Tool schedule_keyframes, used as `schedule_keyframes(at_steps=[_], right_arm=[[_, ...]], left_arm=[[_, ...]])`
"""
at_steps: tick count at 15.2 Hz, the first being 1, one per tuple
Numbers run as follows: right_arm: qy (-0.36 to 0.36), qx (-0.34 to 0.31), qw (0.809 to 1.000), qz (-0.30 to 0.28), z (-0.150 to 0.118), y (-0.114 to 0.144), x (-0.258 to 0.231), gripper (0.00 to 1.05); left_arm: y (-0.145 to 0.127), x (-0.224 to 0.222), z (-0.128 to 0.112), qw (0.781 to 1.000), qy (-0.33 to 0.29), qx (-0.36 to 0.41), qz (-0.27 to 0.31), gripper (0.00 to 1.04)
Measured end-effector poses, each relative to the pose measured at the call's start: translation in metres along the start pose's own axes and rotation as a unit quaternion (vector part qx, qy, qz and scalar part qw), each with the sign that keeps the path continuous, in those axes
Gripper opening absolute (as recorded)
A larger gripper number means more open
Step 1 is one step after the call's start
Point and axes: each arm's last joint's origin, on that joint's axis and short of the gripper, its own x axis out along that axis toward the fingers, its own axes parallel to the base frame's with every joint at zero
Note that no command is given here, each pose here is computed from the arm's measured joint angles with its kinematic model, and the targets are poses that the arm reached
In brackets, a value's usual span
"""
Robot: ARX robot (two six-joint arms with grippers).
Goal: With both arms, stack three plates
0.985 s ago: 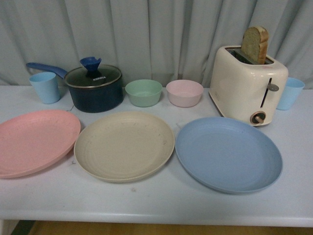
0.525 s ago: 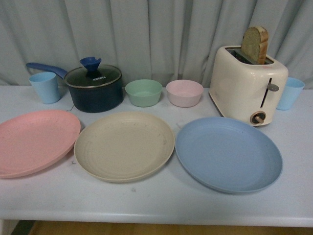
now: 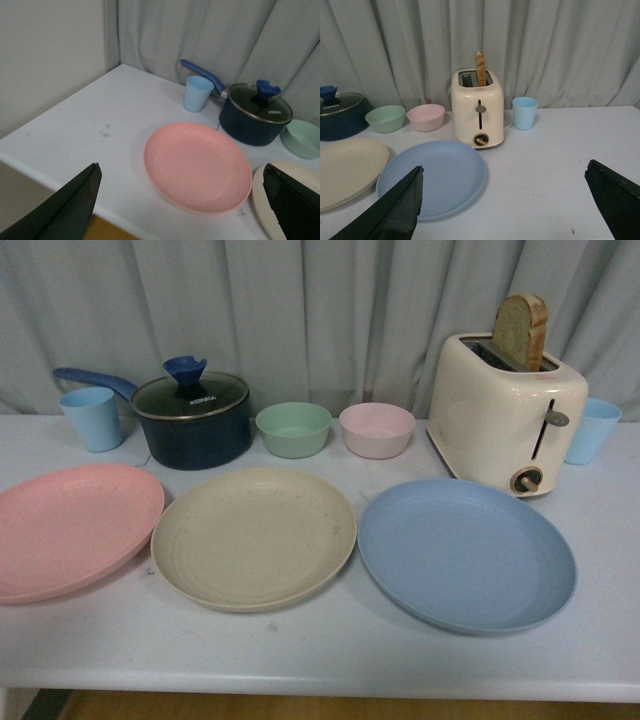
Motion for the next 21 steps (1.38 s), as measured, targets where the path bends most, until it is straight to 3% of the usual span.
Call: schedule_keyframes(at_steps=[4, 8, 10, 16, 21], right_arm=[[0.0, 0.0, 1.0, 0.0, 0.0, 0.0, 0.0, 0.98], [0.0, 0.0, 1.0, 0.0, 0.0, 0.0, 0.0, 0.98], [0.0, 0.0, 1.0, 0.0, 0.0, 0.0, 0.0, 0.98], [0.0, 0.0, 1.0, 0.0, 0.0, 0.0, 0.0, 0.98], [0.0, 0.0, 1.0, 0.0, 0.0, 0.0, 0.0, 0.98]], left_arm=[[0.002, 0.095, 0.024, 0.997, 0.035, 0.042, -0.048, 0.98], [0.029, 0.199, -0.008, 0.983, 0.172, 0.044, -0.055, 0.98], [0.027, 0.234, -0.019, 0.973, 0.213, 0.057, -0.069, 0.98], [0.015, 0.26, -0.049, 0.96, 0.26, 0.072, -0.08, 0.98], [0.044, 0.27, -0.076, 0.959, 0.278, 0.055, -0.023, 0.98]])
